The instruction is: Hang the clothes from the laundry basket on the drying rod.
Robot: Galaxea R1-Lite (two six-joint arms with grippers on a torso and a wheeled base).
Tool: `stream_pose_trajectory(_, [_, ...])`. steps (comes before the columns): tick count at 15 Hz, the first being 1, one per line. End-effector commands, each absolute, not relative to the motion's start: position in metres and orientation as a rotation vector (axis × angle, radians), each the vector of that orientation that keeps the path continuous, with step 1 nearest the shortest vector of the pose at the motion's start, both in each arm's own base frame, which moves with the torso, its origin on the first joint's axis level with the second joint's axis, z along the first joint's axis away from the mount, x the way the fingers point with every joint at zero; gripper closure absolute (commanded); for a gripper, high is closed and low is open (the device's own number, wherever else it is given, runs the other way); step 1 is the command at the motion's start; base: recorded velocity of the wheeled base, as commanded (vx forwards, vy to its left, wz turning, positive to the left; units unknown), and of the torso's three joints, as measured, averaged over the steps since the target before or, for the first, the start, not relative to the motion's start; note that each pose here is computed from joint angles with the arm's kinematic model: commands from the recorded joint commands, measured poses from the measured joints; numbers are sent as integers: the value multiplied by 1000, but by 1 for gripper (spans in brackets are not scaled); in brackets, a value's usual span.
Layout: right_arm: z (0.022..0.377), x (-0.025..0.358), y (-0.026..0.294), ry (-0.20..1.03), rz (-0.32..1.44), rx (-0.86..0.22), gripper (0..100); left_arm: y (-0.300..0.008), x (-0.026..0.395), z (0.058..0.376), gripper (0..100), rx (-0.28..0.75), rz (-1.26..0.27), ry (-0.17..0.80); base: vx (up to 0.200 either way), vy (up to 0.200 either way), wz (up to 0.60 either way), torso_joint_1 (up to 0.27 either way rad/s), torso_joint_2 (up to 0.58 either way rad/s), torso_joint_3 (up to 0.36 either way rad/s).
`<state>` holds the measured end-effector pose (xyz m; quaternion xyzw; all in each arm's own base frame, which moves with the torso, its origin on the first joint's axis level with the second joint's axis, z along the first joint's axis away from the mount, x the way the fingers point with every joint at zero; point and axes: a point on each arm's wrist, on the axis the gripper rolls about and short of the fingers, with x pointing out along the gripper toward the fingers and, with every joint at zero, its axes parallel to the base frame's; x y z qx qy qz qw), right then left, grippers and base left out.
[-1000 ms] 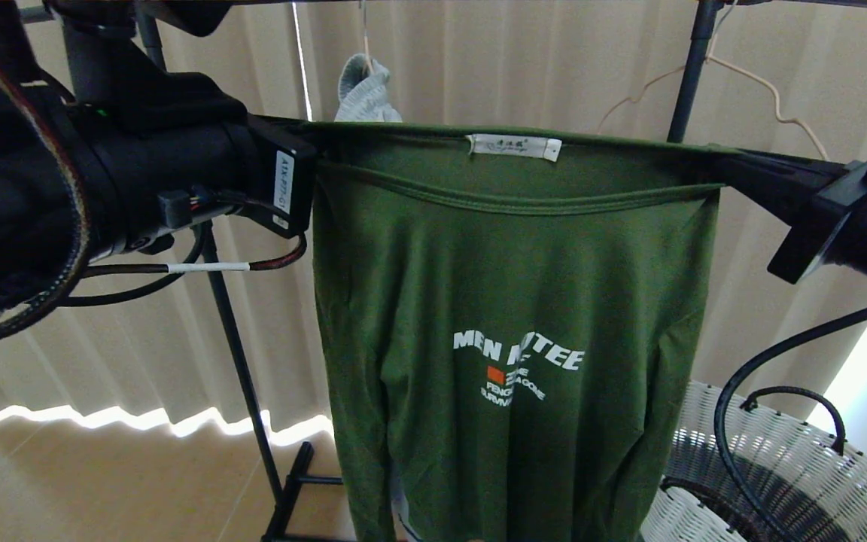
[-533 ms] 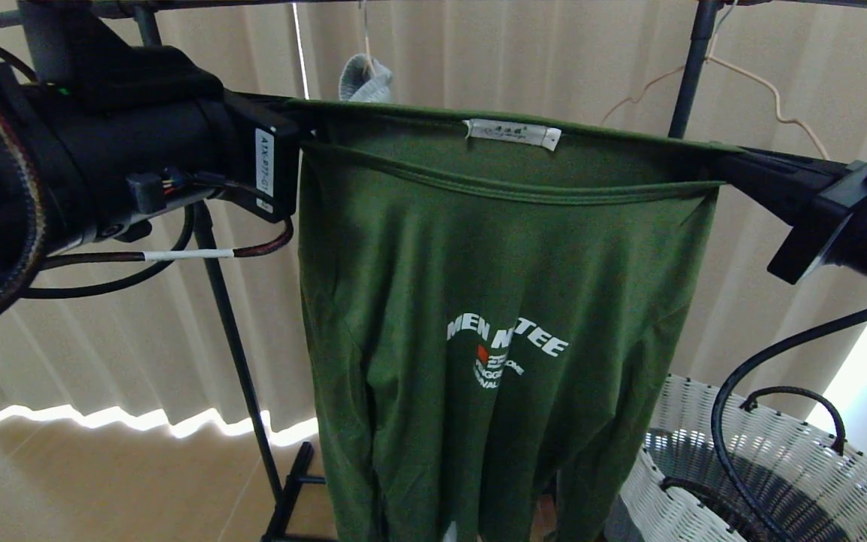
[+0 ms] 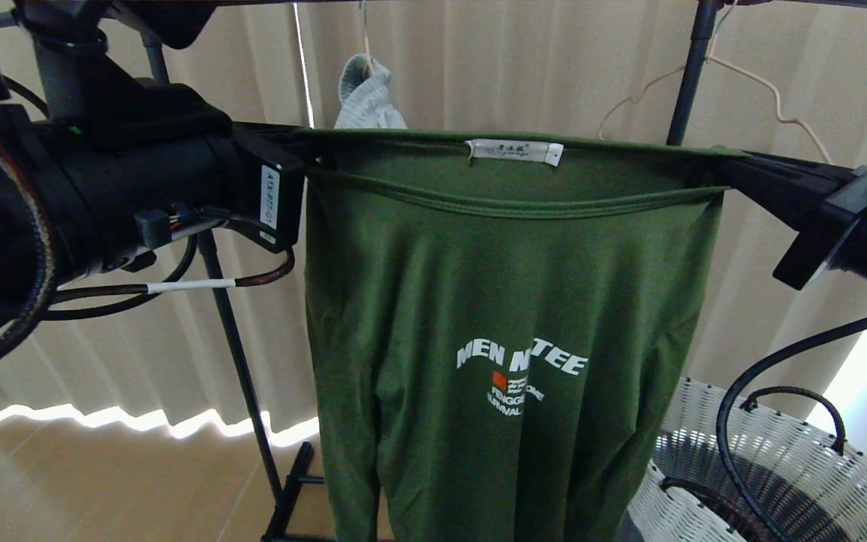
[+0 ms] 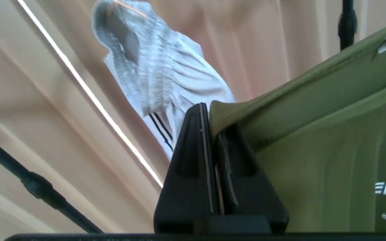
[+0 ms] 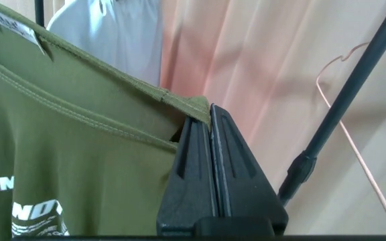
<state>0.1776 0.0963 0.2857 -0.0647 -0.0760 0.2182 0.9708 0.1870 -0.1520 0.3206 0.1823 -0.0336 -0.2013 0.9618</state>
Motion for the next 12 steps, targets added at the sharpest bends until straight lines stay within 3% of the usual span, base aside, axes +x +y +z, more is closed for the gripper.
stream_pose_trajectory(1, [288,175,95,-163,442,-129,100,-152,187,320,100,370,-408,-65,0,0,0,0,0,0])
stream_pose_trajectory(7, [287,174,94,-163,442,-129,100,-153,188,314,100,378,-412,-49,0,0,0,0,0,0])
stream_pose_trajectory(8, [288,169,92,-170,441,-127,0,-155,190,313,100,382,-413,-44,0,0,0,0,0,0])
stream_pose_trajectory(12, [282,164,89,-162,442,-124,0,-158,197,305,100,398,-402,-16,0,0,0,0,0,0])
